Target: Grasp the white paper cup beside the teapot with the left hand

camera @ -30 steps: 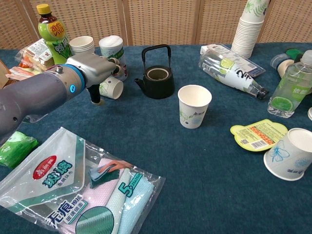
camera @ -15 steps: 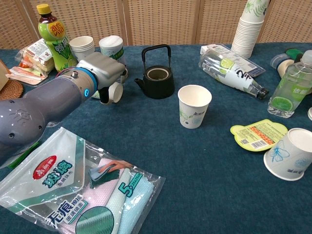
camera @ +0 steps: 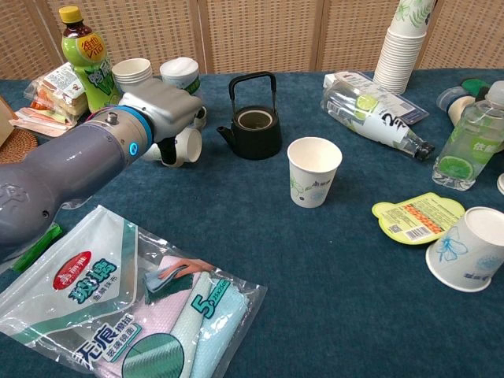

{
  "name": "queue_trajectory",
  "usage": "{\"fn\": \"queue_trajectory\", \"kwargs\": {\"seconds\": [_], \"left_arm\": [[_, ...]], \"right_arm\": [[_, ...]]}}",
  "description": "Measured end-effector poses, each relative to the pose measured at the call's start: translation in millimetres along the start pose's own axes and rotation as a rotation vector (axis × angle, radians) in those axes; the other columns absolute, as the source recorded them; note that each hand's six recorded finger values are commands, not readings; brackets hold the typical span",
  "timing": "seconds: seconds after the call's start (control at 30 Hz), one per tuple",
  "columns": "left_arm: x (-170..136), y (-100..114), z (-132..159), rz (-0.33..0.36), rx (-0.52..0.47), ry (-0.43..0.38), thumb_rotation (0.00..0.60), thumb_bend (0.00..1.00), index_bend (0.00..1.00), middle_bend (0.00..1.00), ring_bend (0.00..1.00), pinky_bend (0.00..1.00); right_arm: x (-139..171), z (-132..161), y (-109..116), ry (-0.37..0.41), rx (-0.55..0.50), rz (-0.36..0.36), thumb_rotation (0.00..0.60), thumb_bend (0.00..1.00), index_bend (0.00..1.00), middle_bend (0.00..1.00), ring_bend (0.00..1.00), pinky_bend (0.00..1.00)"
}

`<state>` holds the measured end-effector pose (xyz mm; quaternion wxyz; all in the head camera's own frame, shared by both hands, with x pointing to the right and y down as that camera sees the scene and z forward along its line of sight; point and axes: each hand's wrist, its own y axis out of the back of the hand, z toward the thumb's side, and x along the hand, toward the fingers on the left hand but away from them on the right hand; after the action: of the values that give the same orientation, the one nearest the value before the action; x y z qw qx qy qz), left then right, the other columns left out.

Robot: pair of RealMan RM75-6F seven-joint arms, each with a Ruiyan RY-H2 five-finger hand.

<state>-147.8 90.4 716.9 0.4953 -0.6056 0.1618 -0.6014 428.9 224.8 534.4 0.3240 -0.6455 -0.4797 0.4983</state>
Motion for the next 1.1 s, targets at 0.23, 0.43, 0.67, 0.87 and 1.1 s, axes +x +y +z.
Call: {"fn": "queue_trajectory", "kwargs": {"seconds": [0.23,0.43,0.67,0.87,1.1], "left_arm": [[-21.4,8.3,-8.4,-0.007,-0.246,-0.026,0.600,0.34,0.32,0.26,0.23,0.39],[-35.1,1.1,-22.3,-0.044,-0.509,-0.037,0.600,0.34,0.32,0.26,0.23,0.39],[-47.4,-8.6,-32.1,-0.030,-0.763,-0.060,0.600,0.34,0.32,0.26,0.23,0.39],[-52.6,-22.2,-34.0,0.006,-0.946,-0.079,0.600,0.33,0.32,0.26,0.21,0.39],[-51.4,-49.6,-30.1,0.020,-1.032,-0.083,0.600,0.32,0.32,0.23,0.14,0.35]], "right_arm": [[1.2,3.2,-1.5,0.009,0.006,0.003,0.600,0.05,0.00,0.00,0.00,0.19],[1.9,5.2,-3.8,0.013,0.013,0.008,0.600,0.05,0.00,0.00,0.00,0.19],[1.7,6.3,-7.0,0.013,0.018,0.016,0.600,0.04,0.00,0.00,0.00,0.19],[1.8,7.2,-9.2,0.016,0.023,0.022,0.600,0.04,0.00,0.00,0.00,0.19],[1.5,6.9,-10.9,0.014,0.022,0.028,0.600,0.05,0.00,0.00,0.00,0.19]]}}
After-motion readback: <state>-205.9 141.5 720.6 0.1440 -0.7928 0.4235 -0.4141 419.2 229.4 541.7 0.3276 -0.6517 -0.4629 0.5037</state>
